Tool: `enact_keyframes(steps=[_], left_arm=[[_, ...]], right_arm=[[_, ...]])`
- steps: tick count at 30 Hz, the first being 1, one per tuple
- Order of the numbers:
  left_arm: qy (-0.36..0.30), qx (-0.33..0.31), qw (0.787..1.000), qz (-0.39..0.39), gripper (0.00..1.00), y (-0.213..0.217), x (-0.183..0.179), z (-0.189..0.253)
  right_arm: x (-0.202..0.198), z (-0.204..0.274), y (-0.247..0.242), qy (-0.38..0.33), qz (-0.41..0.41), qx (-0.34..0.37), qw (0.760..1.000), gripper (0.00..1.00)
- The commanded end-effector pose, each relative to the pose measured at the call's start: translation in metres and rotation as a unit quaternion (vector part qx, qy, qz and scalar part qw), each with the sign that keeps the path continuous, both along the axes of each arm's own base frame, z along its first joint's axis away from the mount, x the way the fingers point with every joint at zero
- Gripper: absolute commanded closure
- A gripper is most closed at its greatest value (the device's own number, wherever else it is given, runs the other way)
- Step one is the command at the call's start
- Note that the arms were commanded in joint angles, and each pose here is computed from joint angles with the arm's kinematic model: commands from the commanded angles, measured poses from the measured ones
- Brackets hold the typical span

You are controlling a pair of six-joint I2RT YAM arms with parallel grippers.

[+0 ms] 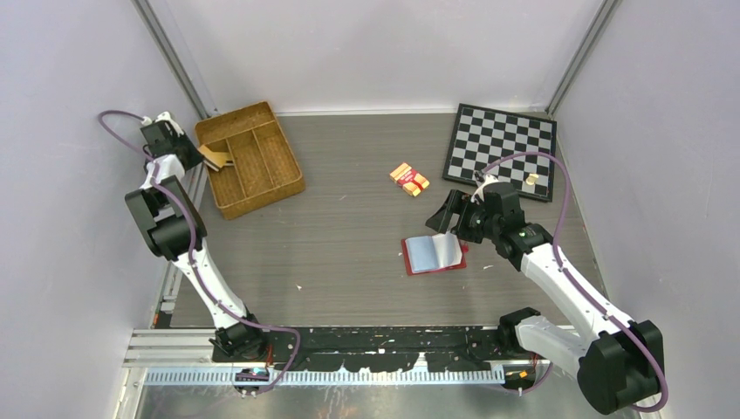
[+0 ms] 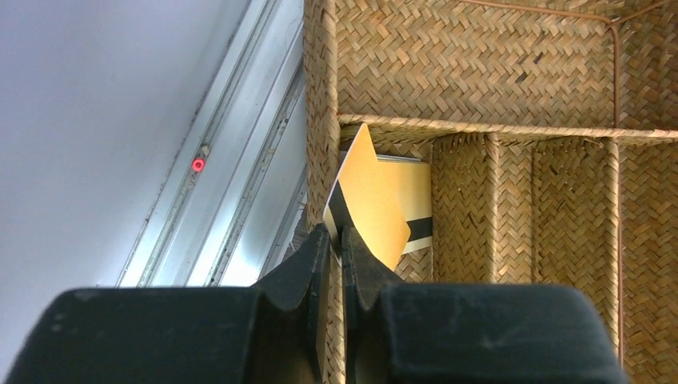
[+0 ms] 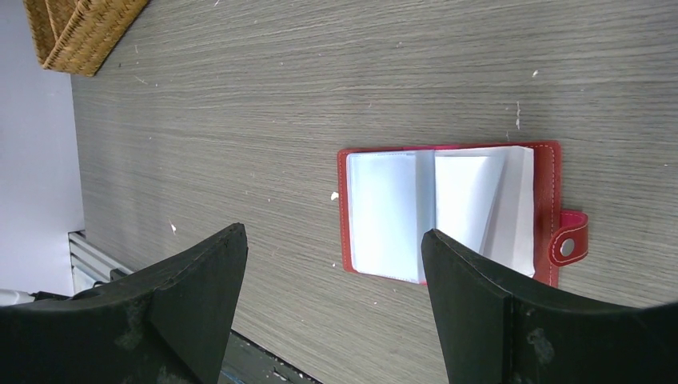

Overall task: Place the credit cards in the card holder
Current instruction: Pick up the credit card from the storage box, then insert the credit card into the card holder.

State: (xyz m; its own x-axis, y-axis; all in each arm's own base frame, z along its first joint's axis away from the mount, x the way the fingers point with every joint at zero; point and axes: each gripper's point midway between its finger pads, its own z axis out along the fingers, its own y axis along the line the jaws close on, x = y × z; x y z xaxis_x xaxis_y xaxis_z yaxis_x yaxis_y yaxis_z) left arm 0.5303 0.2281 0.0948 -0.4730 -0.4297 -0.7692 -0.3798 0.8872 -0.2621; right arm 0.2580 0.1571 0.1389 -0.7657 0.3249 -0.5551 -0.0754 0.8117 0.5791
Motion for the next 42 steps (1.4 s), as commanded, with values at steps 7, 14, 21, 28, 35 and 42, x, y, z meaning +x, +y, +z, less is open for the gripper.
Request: enact_keyframes(steps=[7, 14, 21, 28, 35, 42], left_arm=[[-0.091, 0.034, 0.995, 0.015, 1.00, 0.014, -0.001, 0.071], [-0.116, 0.021, 0.993, 0.017, 1.00, -0.001, -0.018, 0.099], [-0.152, -0.048, 0.987, -0.001, 1.00, -0.053, -0.052, 0.110], [-0.142, -0.135, 0.977, -0.089, 1.00, -0.173, -0.080, 0.107], [-0.101, -0.217, 0.933, -0.270, 1.00, -0.339, -0.122, 0.118], [-0.066, -0.302, 0.830, -0.464, 1.00, -0.482, -0.196, 0.131]], right_arm=[[0.006, 0.014, 0.007, -0.026, 0.011, 0.018, 0.999, 0.15], [0.004, 0.028, 0.011, -0.047, 0.025, 0.029, 0.998, 0.15], [0.004, 0.054, 0.020, -0.083, 0.059, 0.046, 0.994, 0.15], [-0.003, 0.069, 0.028, -0.095, 0.091, 0.060, 0.989, 0.15], [-0.011, 0.080, 0.036, -0.087, 0.112, 0.084, 0.986, 0.17], [-0.018, 0.088, 0.047, -0.070, 0.129, 0.125, 0.981, 0.18]])
